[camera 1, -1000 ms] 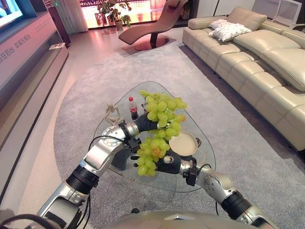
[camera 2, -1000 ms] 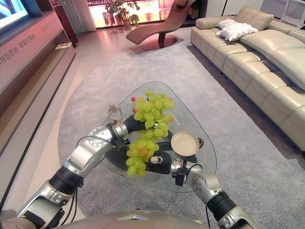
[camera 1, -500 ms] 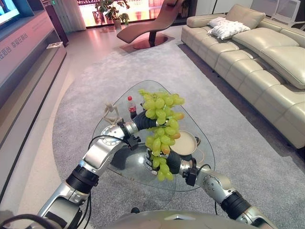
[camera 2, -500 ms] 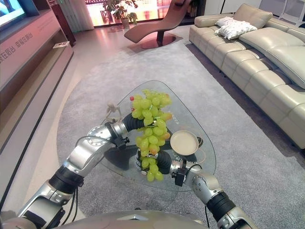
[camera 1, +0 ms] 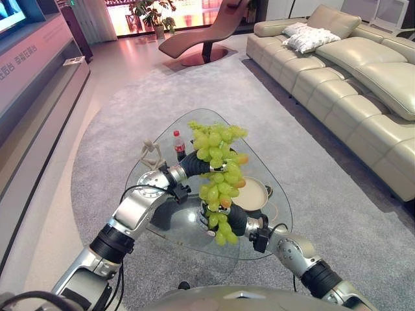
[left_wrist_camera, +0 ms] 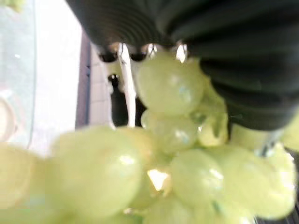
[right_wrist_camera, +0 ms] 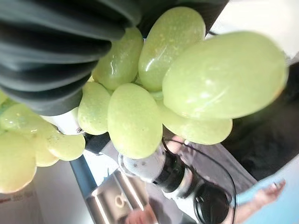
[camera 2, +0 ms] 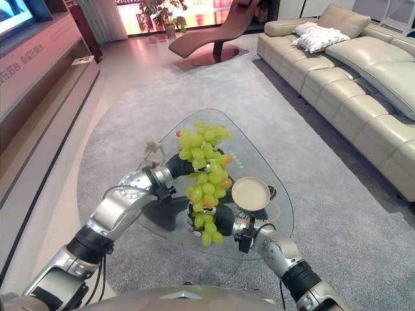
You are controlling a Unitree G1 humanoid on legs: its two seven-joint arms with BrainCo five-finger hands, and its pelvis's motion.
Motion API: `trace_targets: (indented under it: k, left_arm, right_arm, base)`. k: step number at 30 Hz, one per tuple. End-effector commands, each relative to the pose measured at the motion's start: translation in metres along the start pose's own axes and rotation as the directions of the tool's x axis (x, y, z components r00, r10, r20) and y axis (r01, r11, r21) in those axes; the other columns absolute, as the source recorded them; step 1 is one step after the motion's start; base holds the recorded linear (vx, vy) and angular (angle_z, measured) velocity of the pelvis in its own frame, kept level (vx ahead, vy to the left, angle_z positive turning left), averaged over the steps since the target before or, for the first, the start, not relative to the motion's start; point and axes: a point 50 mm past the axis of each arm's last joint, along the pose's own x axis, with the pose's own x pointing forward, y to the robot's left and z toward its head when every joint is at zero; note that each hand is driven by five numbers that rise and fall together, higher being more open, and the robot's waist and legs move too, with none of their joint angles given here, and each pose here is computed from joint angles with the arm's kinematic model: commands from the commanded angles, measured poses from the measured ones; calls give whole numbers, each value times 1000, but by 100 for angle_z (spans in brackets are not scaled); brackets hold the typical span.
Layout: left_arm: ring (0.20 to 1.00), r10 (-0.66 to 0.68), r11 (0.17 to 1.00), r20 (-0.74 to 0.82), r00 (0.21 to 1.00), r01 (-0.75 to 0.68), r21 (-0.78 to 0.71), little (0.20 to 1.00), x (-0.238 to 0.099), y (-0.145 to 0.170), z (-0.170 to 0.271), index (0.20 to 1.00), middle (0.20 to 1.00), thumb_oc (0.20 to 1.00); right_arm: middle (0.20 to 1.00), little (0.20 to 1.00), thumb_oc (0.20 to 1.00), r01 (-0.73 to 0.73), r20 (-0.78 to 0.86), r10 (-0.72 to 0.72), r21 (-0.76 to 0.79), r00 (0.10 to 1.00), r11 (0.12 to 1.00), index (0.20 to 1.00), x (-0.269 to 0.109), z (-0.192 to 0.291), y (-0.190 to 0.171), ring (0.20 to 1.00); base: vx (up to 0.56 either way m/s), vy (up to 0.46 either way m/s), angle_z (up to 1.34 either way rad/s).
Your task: Pick up fruits into the plate
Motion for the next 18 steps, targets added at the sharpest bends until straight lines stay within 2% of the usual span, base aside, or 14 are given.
trace_targets:
  k: [1,3,9,11,14,15,16,18]
  left_arm:
    - [1000,160,987,11,987,-160,-31,1000,-8,30,-1,1000,1000,1000]
    - [1000,255,966,-71,964,-257,-28,1000,-24,39,-22,1000,1000,1000]
    - [1000,339,917,-361,869,-390,-79,1000,-73,44,-86,1000,1000,1000]
    - [1000,355,891,-479,803,-446,-87,1000,-94,42,-112,1000,1000,1000]
    - [1000,336,895,-643,688,-447,-11,1000,-125,36,-147,1000,1000,1000]
    - [1000,329,896,-696,638,-443,18,1000,-137,34,-157,1000,1000,1000]
    - [1000,328,897,-710,623,-442,27,1000,-140,34,-160,1000,1000,1000]
    - [1000,316,891,-799,511,-449,65,1000,-162,28,-181,1000,1000,1000]
  right_arm:
    - [200,200,200,48,135,-26,-165,991,985,200,-3,35,-2,200]
    - [200,200,200,162,94,-144,-224,985,961,200,-21,36,-14,200]
    - [200,200,200,420,60,-430,-366,901,830,200,-75,50,-38,200]
    - [200,200,200,500,68,-525,-424,849,755,200,-93,59,-45,200]
    - [200,200,200,596,100,-638,-491,764,636,200,-116,78,-53,200]
    - [200,200,200,623,116,-665,-497,737,604,200,-121,85,-56,200]
    - [200,200,200,631,121,-672,-498,730,595,200,-123,87,-57,200]
    - [200,200,200,686,152,-726,-499,670,529,200,-130,96,-64,200]
  base:
    - [0,0,0]
    - [0,0,0]
    - [-1,-49,4]
    - [-25,-82,0]
    - [-61,-123,12]
    - [-53,-121,15]
    - [-48,-126,18]
    - [-52,-160,11]
